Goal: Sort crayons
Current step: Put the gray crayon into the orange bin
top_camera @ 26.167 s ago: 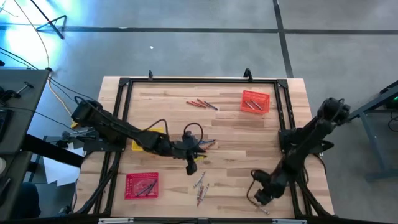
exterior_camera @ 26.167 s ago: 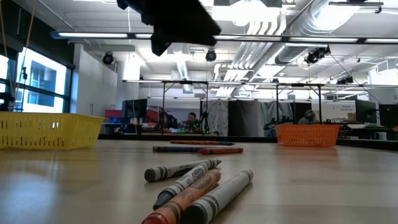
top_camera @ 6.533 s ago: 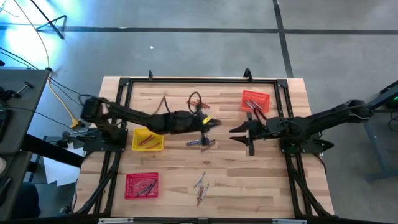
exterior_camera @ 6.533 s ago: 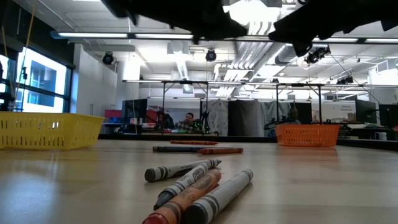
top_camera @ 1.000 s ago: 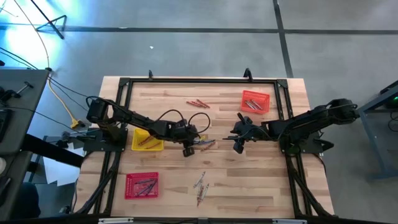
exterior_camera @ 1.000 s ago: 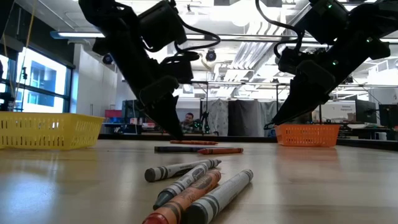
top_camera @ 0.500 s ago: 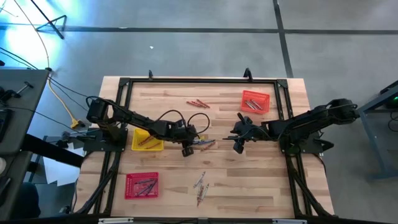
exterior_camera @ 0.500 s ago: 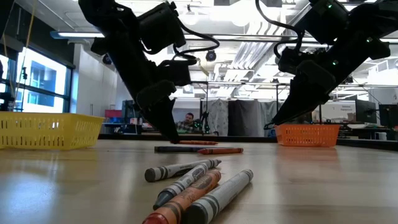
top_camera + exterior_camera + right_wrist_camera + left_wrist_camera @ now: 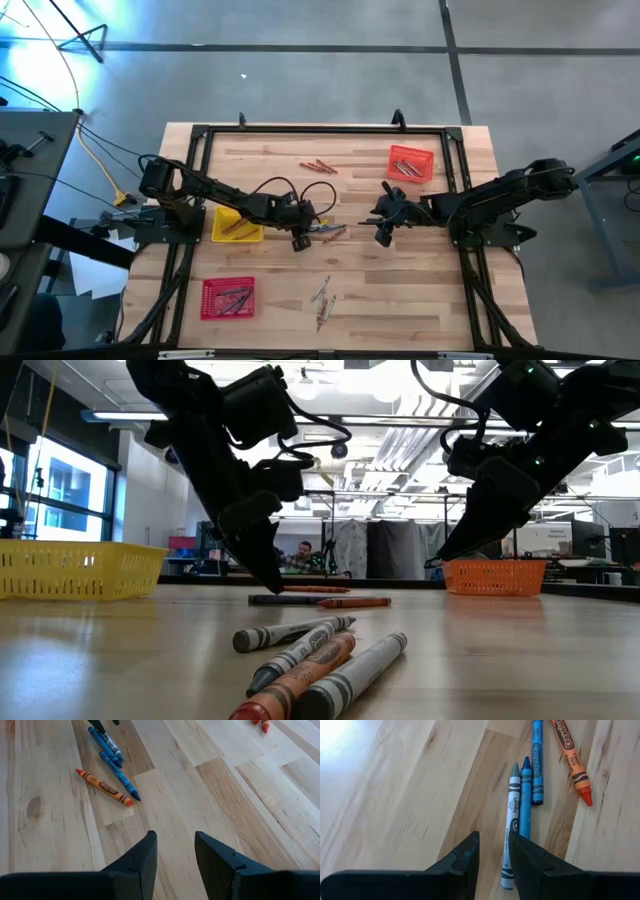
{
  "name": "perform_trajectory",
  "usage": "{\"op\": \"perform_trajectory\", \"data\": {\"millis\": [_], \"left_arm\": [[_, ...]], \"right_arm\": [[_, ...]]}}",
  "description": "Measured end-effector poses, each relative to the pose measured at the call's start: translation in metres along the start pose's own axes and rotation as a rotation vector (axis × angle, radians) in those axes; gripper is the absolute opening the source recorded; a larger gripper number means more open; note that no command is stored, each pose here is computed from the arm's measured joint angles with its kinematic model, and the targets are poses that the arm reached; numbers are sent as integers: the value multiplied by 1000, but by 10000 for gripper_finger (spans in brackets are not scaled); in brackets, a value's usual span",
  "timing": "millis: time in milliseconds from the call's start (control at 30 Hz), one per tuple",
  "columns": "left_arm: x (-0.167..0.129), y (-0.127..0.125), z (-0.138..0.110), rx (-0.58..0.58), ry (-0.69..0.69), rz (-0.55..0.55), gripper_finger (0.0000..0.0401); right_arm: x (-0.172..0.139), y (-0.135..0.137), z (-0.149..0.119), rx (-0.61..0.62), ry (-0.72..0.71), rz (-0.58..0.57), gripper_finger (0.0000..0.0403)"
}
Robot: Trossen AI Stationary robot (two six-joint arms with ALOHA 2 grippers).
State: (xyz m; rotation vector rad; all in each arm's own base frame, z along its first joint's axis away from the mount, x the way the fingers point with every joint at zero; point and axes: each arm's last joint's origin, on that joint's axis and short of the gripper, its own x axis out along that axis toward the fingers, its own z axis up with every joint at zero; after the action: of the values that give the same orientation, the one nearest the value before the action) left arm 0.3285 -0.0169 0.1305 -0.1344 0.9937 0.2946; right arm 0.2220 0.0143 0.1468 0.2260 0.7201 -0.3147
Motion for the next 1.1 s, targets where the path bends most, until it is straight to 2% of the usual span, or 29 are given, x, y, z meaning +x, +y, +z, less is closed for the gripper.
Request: {"op": "perform_trajectory", "data": {"millis": [333,667,867,967,1100], "left_arm": [[5,-2,-1,-23,-6,-5,92],[11,-4,-3,15,-22,39,92],[14,-4,-4,8,-3,7,90],[15,-4,-6,-13,29,3,75],[17,-3,-9,-50,58,-3,29]], "right_arm": [[0,0,0,0,0,0,126],[0,0,0,0,1,0,126],[0,0,0,0,0,0,126],[0,0,0,0,1,0,126],[0,0,0,0,1,0,126]]}}
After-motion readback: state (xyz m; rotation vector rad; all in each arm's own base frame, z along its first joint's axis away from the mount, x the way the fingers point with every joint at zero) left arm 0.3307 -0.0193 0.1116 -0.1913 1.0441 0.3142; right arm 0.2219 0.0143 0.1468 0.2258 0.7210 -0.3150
